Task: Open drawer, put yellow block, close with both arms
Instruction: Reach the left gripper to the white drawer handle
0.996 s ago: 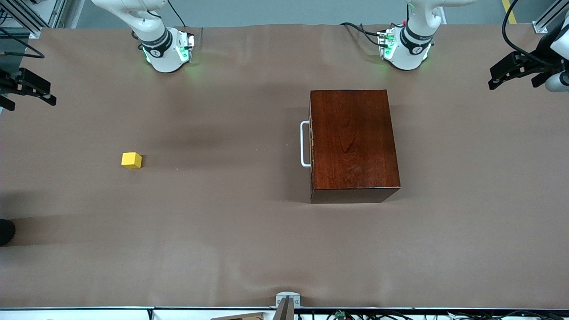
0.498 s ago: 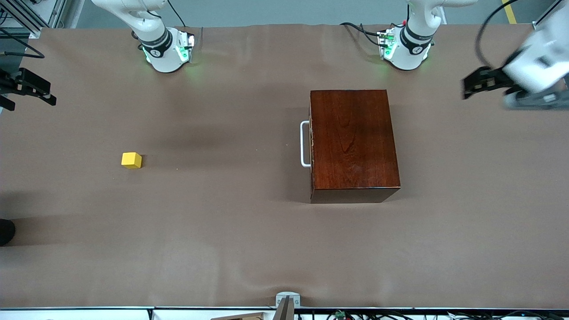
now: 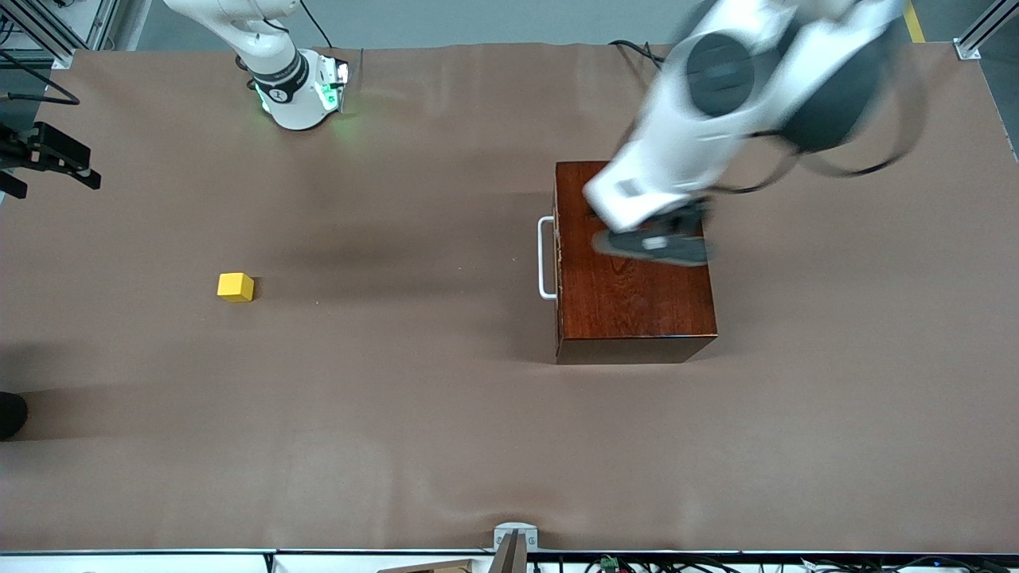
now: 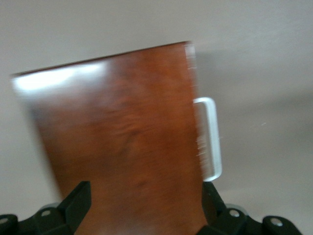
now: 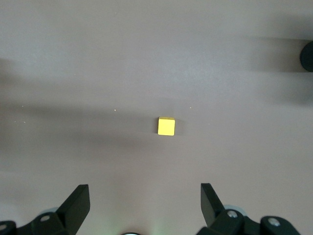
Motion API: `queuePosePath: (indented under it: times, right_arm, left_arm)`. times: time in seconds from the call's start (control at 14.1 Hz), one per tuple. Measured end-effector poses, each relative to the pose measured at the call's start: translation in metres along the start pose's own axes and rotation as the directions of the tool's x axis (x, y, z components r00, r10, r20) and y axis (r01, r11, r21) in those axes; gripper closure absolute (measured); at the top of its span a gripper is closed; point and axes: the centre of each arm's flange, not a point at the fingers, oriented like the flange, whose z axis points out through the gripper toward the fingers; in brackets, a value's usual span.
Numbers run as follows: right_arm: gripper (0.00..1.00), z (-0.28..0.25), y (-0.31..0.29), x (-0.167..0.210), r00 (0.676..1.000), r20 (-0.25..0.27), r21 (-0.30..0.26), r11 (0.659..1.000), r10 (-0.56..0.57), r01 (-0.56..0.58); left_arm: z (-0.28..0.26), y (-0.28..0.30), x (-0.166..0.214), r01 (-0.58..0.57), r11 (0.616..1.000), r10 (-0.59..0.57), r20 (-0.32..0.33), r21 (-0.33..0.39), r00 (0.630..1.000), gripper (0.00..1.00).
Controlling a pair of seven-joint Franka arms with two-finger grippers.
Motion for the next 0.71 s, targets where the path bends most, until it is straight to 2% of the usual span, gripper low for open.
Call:
queuePosePath:
  times: [0.21,0.36,0.5,0.71]
  right_arm:
    - [0.0,0.0,0.0,0.0,1.0,0.0,0.0,1.0,0.0,0.0]
    - [0.0,0.0,0.0,0.0,1.0,0.0,0.0,1.0,0.0,0.0]
    - [0.0,0.0,0.0,0.0,1.0,0.0,0.0,1.0,0.0,0.0]
    - [0.0,0.0,0.0,0.0,1.0,0.0,0.0,1.0,0.0,0.0]
  left_arm:
    - [0.067,0.083,0.0,0.044,0.999,-0.044,-0.008,0.015,0.999,0.0]
    - [0.104,0.118,-0.002,0.096,0.994,-0.094,-0.038,0.058,0.995,0.0]
    - [0.131,0.147,-0.014,0.132,0.985,-0.124,-0.07,0.112,0.99,0.0]
    - [0.172,0.169,-0.028,0.18,0.969,-0.17,-0.072,0.172,0.983,0.0]
